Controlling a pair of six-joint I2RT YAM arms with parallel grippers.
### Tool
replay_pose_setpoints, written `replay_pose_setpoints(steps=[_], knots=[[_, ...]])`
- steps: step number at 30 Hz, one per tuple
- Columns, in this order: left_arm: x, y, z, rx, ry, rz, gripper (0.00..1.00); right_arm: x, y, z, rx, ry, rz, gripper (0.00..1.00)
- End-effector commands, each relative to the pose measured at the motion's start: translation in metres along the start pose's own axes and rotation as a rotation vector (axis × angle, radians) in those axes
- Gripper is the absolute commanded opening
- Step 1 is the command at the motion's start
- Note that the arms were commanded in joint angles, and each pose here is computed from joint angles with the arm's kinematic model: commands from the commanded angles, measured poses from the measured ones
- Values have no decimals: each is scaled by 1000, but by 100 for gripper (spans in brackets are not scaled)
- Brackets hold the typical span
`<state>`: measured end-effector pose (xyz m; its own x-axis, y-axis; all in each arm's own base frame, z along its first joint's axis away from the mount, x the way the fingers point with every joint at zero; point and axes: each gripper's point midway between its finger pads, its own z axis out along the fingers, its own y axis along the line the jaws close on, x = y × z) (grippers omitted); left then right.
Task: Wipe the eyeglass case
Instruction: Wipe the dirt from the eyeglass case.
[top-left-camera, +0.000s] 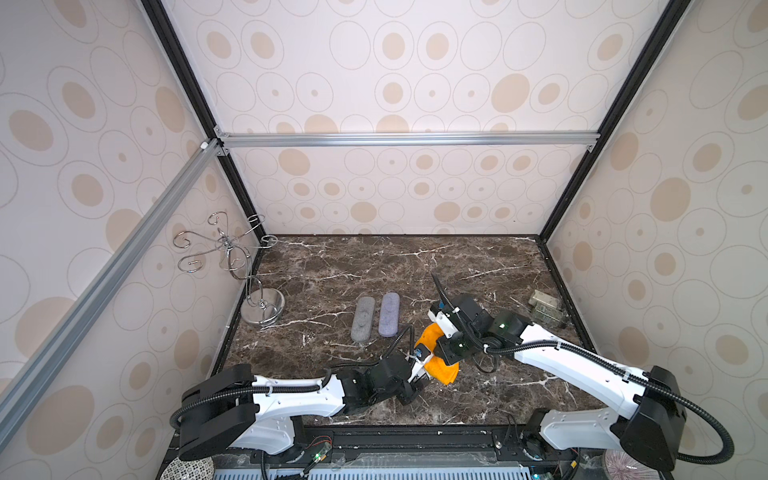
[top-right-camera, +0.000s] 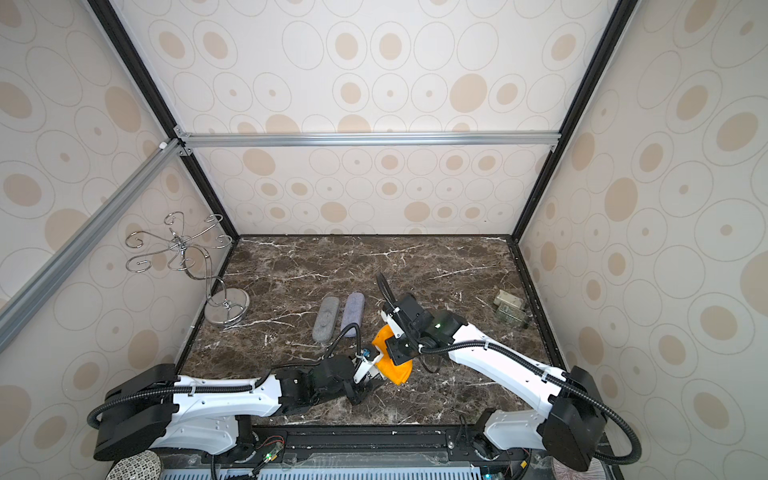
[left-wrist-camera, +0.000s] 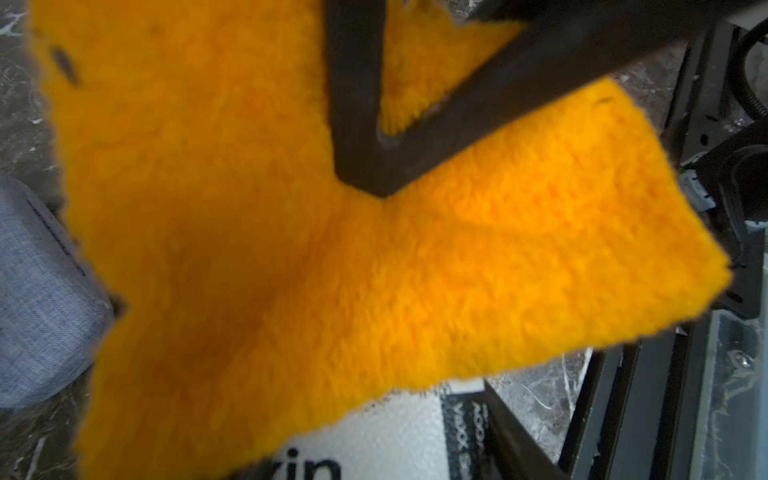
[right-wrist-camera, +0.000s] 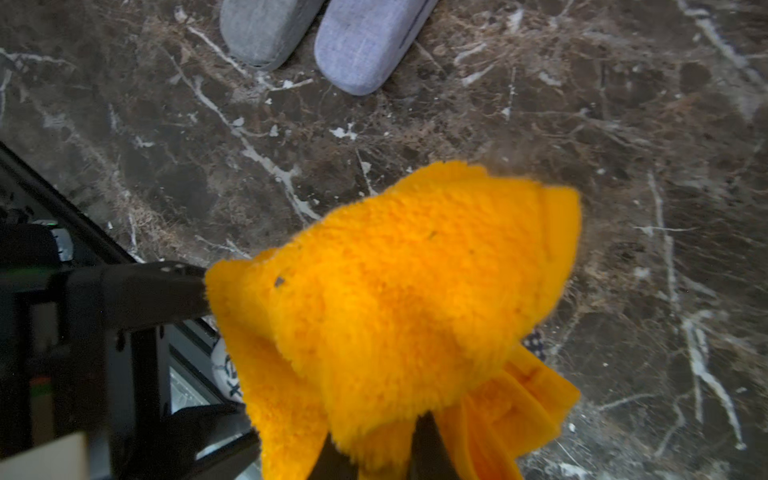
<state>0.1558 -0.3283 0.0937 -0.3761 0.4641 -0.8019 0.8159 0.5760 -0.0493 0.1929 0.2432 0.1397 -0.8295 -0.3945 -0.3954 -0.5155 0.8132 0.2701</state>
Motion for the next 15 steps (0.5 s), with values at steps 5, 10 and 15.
replay_pose_setpoints(steps=[5, 10, 15], knots=[[-49, -6, -14, 2, -160, -1, 55, 15, -38, 12, 131, 44, 121, 0], [-40, -6, -15, 3, -148, -16, 54, 20, -77, 5, 256, 55, 206, 0], [-33, -6, -15, -2, -136, -17, 54, 14, -50, 10, 97, 58, 175, 0]])
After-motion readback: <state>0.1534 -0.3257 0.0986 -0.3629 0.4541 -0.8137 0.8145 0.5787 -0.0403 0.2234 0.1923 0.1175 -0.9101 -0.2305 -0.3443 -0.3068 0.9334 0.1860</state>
